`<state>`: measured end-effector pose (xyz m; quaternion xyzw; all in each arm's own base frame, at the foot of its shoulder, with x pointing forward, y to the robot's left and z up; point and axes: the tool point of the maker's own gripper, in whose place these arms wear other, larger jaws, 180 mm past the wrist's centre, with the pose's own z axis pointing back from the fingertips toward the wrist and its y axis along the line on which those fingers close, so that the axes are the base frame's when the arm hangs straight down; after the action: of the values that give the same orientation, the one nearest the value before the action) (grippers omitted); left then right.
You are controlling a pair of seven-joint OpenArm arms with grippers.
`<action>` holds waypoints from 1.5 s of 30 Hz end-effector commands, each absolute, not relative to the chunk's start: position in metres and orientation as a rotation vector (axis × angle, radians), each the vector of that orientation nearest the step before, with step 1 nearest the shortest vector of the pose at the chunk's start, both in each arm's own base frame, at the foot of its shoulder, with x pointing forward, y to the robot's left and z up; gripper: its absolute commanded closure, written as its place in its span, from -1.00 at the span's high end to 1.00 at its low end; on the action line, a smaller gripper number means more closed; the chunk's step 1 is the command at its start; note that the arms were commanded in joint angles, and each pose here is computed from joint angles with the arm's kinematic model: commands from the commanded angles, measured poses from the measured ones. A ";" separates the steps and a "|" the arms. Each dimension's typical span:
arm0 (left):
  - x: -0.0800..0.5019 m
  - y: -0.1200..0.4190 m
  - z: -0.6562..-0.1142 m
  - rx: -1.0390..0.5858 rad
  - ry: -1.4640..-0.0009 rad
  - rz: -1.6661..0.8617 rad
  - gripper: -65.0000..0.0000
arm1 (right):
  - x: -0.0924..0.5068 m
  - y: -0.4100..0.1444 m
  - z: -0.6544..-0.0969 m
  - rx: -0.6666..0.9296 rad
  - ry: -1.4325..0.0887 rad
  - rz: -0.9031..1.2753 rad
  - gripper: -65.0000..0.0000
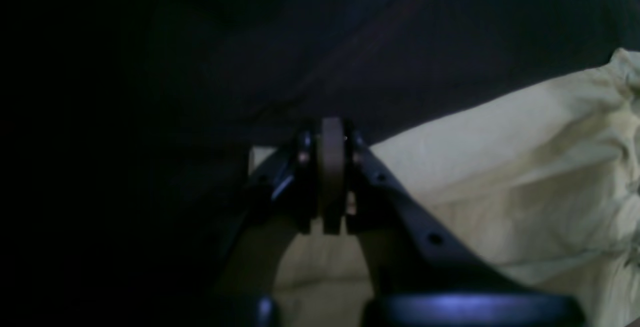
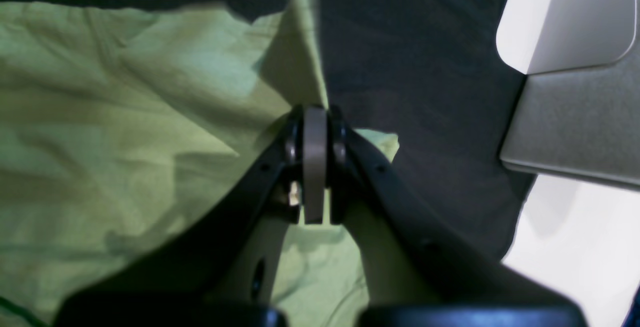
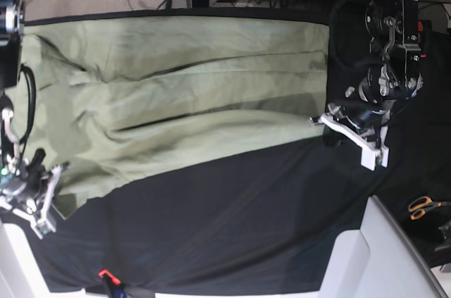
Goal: Fold the T-shirt properly
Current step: 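Fold the shirt edge over the body with the right gripper toward the left gripper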
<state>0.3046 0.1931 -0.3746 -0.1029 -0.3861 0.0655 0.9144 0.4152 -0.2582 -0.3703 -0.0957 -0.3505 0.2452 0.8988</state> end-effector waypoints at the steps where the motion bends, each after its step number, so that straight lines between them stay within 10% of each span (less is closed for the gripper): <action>1: 0.311 0.193 -0.359 -0.214 -0.842 0.117 -1.00 | 0.424 -0.262 -0.349 -0.222 -0.784 0.514 -1.00; 45: 0.251 0.193 -0.391 -0.165 -0.660 -0.034 -1.00 | 0.248 -0.313 -0.379 -0.379 -0.403 0.400 -1.00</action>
<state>0.2477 0.1925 -0.3989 -0.0805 -0.3118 -0.0122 0.9467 0.2431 -0.3063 -0.3886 -0.1719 -0.1876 0.1973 0.9468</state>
